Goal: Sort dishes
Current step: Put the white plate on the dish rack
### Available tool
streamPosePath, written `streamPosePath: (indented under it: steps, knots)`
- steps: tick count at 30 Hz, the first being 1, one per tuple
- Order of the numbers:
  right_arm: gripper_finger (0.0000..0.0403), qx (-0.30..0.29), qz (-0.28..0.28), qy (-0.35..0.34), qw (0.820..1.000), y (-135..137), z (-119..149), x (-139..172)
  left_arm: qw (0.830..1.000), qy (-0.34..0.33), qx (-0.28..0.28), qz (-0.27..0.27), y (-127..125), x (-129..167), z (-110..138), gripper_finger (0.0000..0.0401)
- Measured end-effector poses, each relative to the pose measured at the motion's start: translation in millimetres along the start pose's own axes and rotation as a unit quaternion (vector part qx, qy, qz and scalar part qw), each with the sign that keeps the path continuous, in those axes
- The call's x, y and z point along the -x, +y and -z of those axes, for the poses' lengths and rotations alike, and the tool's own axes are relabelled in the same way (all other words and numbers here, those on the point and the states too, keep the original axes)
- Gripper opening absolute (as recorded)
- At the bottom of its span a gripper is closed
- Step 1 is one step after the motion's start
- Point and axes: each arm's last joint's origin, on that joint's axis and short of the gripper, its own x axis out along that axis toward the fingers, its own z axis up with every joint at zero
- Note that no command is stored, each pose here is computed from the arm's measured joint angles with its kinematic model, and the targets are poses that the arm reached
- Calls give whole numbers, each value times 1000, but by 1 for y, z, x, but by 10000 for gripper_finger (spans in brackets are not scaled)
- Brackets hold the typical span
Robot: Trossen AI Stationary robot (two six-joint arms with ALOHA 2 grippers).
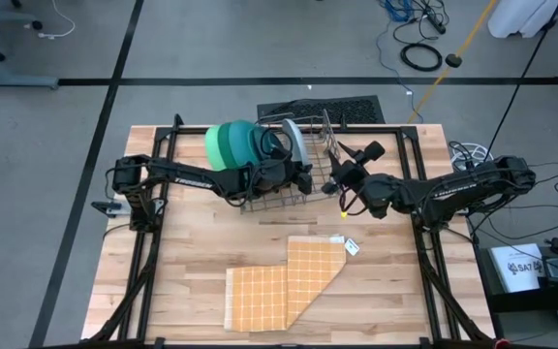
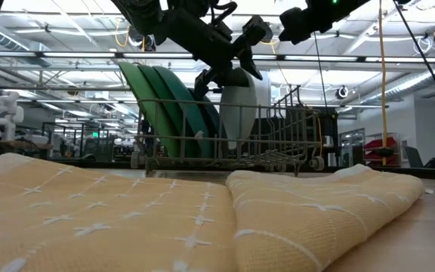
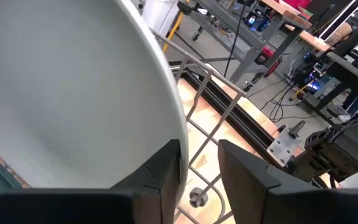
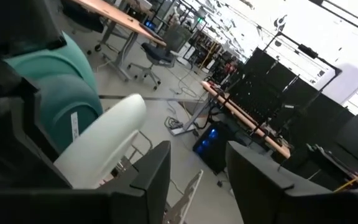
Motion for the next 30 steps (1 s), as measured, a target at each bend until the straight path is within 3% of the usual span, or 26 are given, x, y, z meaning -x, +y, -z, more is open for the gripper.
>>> streamPosePath:
  steps: [18,26,30]
  knots:
    - [143,-14,-15,25,999,-4,12,-18,1000,8,-5,18,-11,7,8,132]
    - [143,-30,-51,18,998,-5,15,-27,999,26,-22,16,-15,10,15,133]
    - [143,-29,-64,26,997,0,21,-35,998,47,-43,11,-13,11,19,156]
